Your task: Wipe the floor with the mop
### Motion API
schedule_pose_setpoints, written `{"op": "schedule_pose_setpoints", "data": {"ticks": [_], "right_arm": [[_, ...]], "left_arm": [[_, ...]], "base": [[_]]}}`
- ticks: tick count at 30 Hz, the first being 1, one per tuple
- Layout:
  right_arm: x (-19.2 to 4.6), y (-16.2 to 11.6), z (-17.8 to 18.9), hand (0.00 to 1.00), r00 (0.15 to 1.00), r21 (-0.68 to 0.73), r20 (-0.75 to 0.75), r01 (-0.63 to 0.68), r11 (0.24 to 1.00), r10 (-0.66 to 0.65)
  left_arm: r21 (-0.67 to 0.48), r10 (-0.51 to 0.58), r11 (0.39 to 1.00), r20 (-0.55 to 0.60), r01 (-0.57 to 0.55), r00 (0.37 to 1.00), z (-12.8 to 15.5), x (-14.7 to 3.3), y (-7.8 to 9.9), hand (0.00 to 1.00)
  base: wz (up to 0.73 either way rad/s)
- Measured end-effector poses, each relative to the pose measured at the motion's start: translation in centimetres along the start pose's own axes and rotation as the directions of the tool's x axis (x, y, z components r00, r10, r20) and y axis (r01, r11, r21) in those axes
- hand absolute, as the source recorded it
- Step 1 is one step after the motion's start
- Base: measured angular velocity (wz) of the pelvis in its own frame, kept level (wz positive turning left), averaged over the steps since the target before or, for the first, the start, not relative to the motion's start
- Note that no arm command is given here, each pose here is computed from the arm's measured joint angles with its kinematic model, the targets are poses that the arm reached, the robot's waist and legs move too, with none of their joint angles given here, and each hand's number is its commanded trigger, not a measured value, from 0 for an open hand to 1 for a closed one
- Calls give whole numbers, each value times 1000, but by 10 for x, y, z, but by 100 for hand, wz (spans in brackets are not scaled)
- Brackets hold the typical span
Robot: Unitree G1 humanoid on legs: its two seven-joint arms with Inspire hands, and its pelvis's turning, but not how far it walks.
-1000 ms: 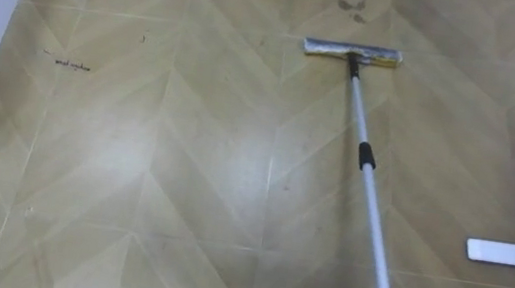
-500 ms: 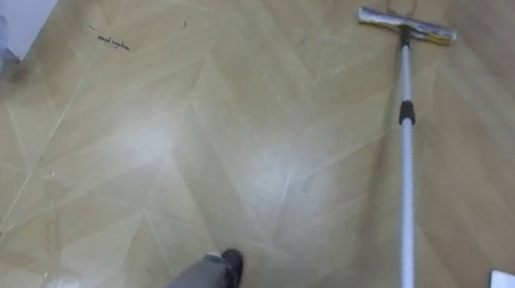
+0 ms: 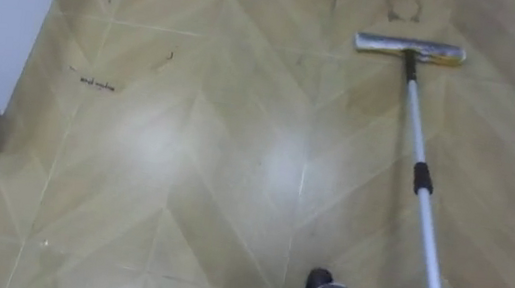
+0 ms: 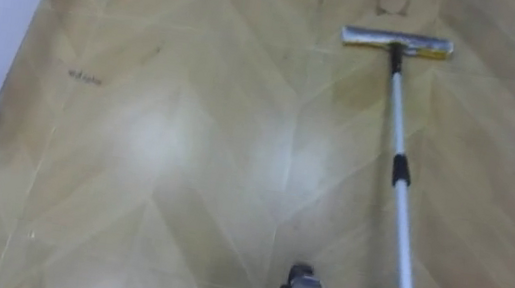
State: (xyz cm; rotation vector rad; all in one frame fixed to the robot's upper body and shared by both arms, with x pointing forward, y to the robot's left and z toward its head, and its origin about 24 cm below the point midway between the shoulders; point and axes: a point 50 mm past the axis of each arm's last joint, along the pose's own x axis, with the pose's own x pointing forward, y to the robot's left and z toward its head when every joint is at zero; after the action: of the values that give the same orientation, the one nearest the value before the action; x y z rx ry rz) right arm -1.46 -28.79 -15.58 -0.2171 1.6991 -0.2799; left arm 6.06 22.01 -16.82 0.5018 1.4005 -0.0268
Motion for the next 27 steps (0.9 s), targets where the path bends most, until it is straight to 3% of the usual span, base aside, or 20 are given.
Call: {"op": "schedule_pose_setpoints", "data": {"ticks": [5, 10, 15, 20, 24, 27], "right_arm": [[-3, 2, 21, 100, 1000, -25, 16, 6, 1000, -6], [-34, -6, 124, 100, 969, -14, 237, 74, 997, -69], [-56, -4, 171, 100, 923, 40, 383, 25, 999, -39], [-41, -17, 140, 100, 953, 63, 301, 10, 998, -29], [-14, -32, 61, 100, 990, 24, 108, 86, 996, -88], [-2, -16, 2, 100, 998, 14, -31, 48, 999, -47]], "left_arm": [[-41, -15, 999, -16, 14, 1000, -1, 0, -1, 0], [-50, 8, 999, 3, -8, 1000, 5, 1, 4, 0], [-49, -3, 999, 11, 4, 1000, 5, 1, 7, 0], [-38, -32, 999, 51, 34, 998, 17, 1, 8, 0], [12, 2, 1000, 85, -3, 996, 25, 0, 11, 0], [25, 14, 1000, 69, -15, 998, 17, 0, 10, 0]], "base": [[-1], [-3], [13], [46], [13], [3]]}}
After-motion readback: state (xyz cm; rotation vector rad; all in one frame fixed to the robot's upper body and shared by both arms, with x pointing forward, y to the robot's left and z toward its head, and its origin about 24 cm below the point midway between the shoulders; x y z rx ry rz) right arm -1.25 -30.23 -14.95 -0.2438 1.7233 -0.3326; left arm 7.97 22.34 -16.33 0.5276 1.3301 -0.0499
